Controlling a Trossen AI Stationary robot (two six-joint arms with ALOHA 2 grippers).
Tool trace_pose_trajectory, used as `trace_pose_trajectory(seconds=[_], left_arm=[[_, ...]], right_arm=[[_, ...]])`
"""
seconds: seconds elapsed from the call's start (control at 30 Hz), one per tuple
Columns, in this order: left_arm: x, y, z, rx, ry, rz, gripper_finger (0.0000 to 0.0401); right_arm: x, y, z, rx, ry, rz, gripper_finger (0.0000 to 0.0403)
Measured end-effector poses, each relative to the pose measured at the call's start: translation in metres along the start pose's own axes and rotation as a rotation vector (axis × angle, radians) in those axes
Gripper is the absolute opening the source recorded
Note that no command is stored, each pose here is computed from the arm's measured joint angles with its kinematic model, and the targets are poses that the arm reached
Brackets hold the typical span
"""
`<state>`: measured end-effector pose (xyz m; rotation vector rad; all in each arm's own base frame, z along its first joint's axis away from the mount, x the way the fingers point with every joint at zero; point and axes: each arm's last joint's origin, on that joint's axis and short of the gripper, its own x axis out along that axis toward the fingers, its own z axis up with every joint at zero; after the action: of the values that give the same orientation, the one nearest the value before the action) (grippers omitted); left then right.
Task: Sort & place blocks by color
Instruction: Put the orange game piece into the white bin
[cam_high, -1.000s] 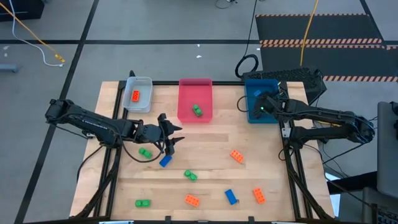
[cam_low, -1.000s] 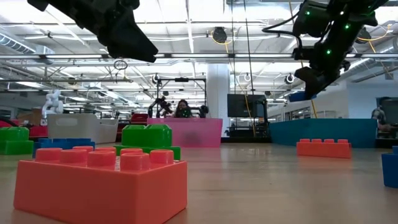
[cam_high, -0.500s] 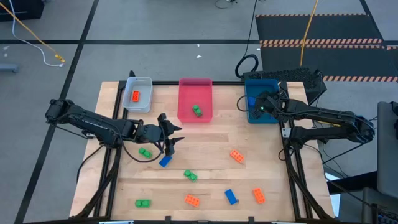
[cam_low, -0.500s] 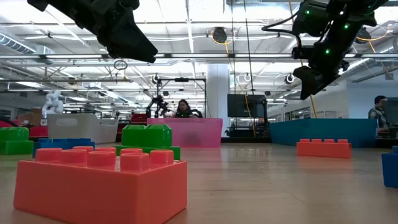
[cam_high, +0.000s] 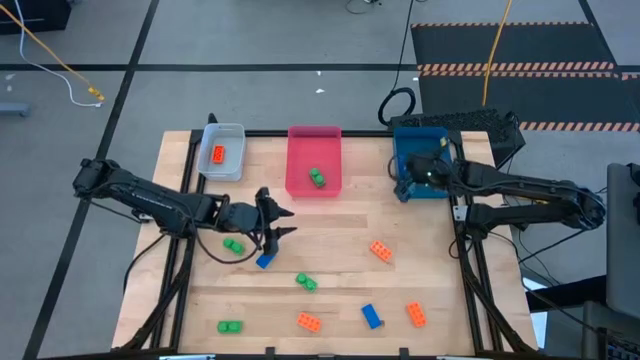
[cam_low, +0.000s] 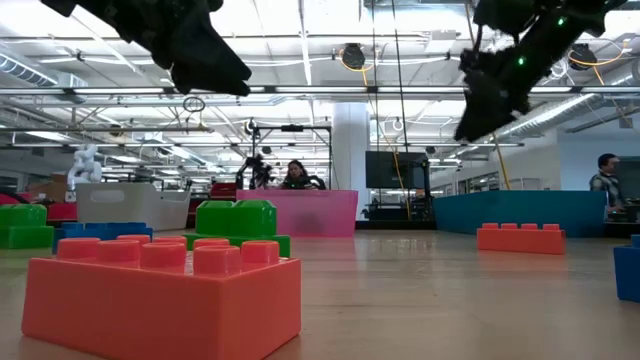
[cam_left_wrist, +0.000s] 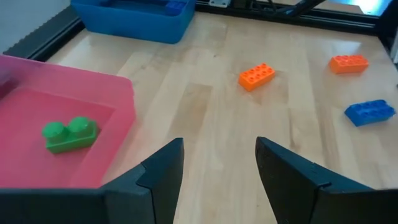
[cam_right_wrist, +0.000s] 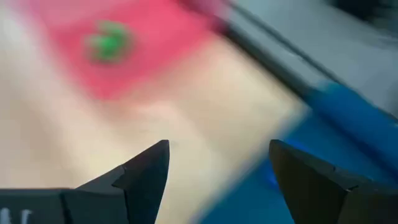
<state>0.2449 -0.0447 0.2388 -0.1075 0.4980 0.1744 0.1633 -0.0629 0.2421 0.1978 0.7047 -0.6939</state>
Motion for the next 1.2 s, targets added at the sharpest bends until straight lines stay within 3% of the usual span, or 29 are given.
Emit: trace_pose_trajectory(seconds=[0.13,0.3,0.57,0.93,1.2], left_arm=[[-0.001,-0.002,-0.001,-0.044,0.009,-0.012,0.0202],[-0.001,0.000,-0.008,-0.097,0.085,-0.004,0.0202],[-0.002,0.005,-0.021,-0.240,0.227,0.021,0.0202],[-0.008,0.003,-0.001,-0.200,0.216,0.045,0.0202],[-0.008,0.006,0.001,-0.157,0.213,0.057,0.0202]], right_arm=[[-0.006,0.020,0.006,-0.073,-0.071,0.249,0.0270],[-0.001,0.041,-0.014,-0.176,-0.078,0.346,0.0270],[0.008,0.056,-0.047,-0.245,-0.081,0.363,0.0270],[0.002,0.065,-0.053,-0.279,-0.079,0.383,0.0270],[-0.013,0.084,-0.057,-0.360,-0.112,0.411,0.0270]])
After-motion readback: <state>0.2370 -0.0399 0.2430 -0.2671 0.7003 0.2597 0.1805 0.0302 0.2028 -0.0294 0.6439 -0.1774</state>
